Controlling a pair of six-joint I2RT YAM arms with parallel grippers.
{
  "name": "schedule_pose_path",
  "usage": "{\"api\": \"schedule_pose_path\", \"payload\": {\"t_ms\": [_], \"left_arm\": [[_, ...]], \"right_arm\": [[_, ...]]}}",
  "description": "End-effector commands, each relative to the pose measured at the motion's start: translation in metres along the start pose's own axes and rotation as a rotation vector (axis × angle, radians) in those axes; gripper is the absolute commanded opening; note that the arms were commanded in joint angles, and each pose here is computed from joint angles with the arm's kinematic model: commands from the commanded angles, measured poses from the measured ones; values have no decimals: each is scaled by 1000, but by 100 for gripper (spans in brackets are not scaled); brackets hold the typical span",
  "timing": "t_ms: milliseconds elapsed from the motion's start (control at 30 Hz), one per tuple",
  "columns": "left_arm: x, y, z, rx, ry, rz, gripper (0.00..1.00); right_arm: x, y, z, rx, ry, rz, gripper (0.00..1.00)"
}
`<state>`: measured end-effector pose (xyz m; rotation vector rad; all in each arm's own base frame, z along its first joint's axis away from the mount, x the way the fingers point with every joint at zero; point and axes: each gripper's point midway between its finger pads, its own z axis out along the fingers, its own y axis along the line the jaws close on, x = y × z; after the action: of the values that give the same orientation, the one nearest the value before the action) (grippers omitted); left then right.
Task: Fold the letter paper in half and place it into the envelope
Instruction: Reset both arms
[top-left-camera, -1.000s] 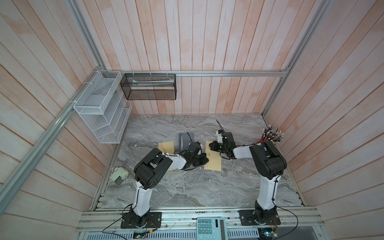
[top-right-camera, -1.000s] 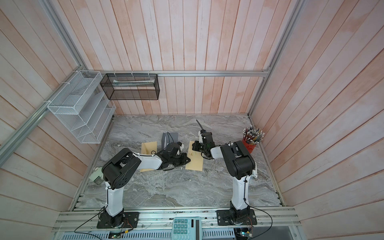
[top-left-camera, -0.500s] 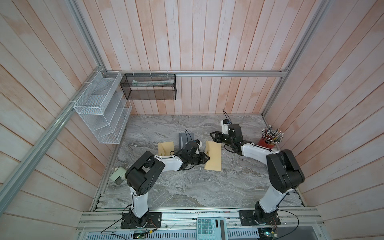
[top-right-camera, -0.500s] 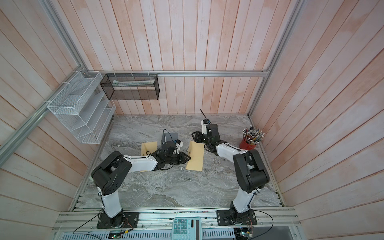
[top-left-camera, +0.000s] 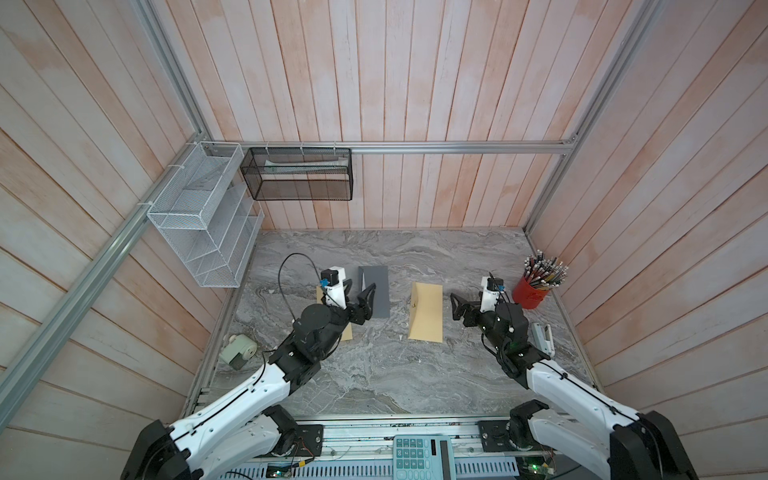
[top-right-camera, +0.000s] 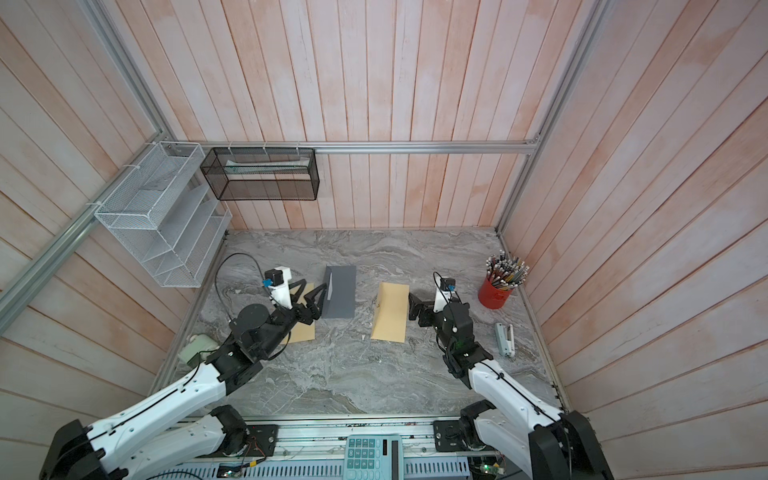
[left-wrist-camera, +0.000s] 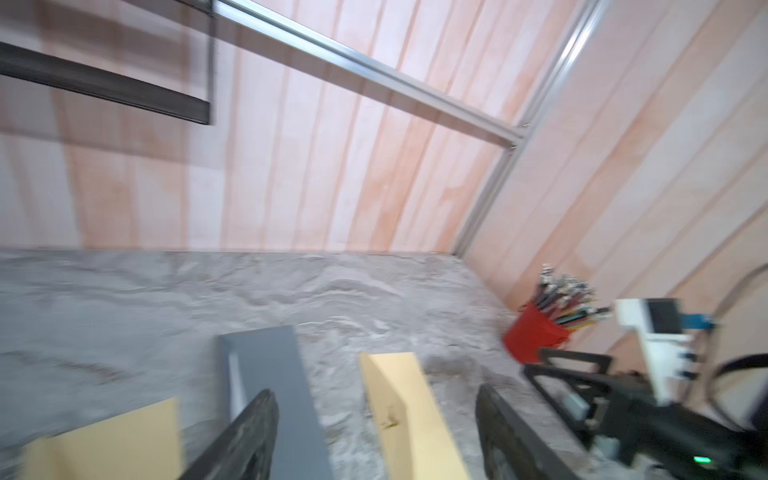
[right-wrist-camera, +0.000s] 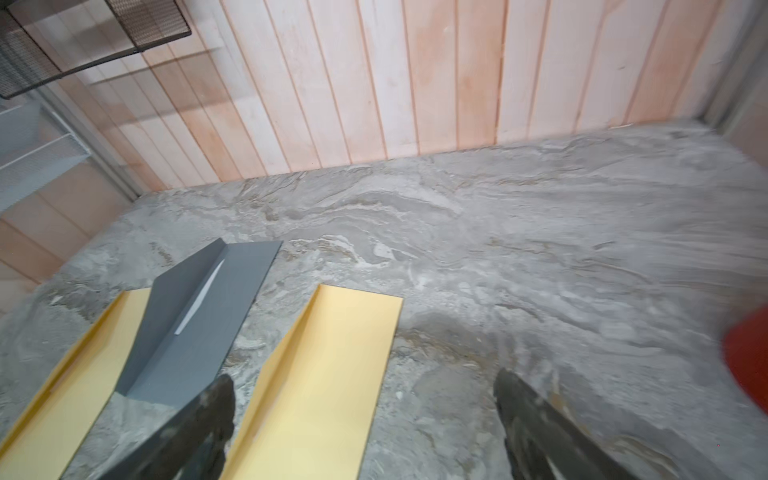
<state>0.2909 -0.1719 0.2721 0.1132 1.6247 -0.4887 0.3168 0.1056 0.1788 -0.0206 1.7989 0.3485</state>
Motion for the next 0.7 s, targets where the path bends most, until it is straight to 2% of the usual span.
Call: {"api": "schedule_pose_path", "payload": {"t_ms": [0,100,233,367,467,500,633,667], "left_arm": [[19,67,-26,-283,-3,190,79],[32,103,-42,-390,-7,205,82],[45,142,-47,-464,-25,206,87],[65,179,-48,-534,-26,200,91],[76,199,-43,-566,14,196,92],[74,198,-38,-539,17,203,92],[64,204,-30,-489,-66,208,95],[63,205,-24,-479,-68,221,100]], "right_arm": [[-29,-33,-21,178,-184,-79,99],[-25,-61,-22,296,-192,-115,98],[-20,-78,-6,326,-156,-180,98],[-14,-102,3,431,-174,-270,98],[-4,-110,6,407,-185,-293,98],[-5,-114,5,391,-210,-277,99],[2,-119,18,294,-180,-231,98],[8,-122,21,280,-174,-227,99]]}}
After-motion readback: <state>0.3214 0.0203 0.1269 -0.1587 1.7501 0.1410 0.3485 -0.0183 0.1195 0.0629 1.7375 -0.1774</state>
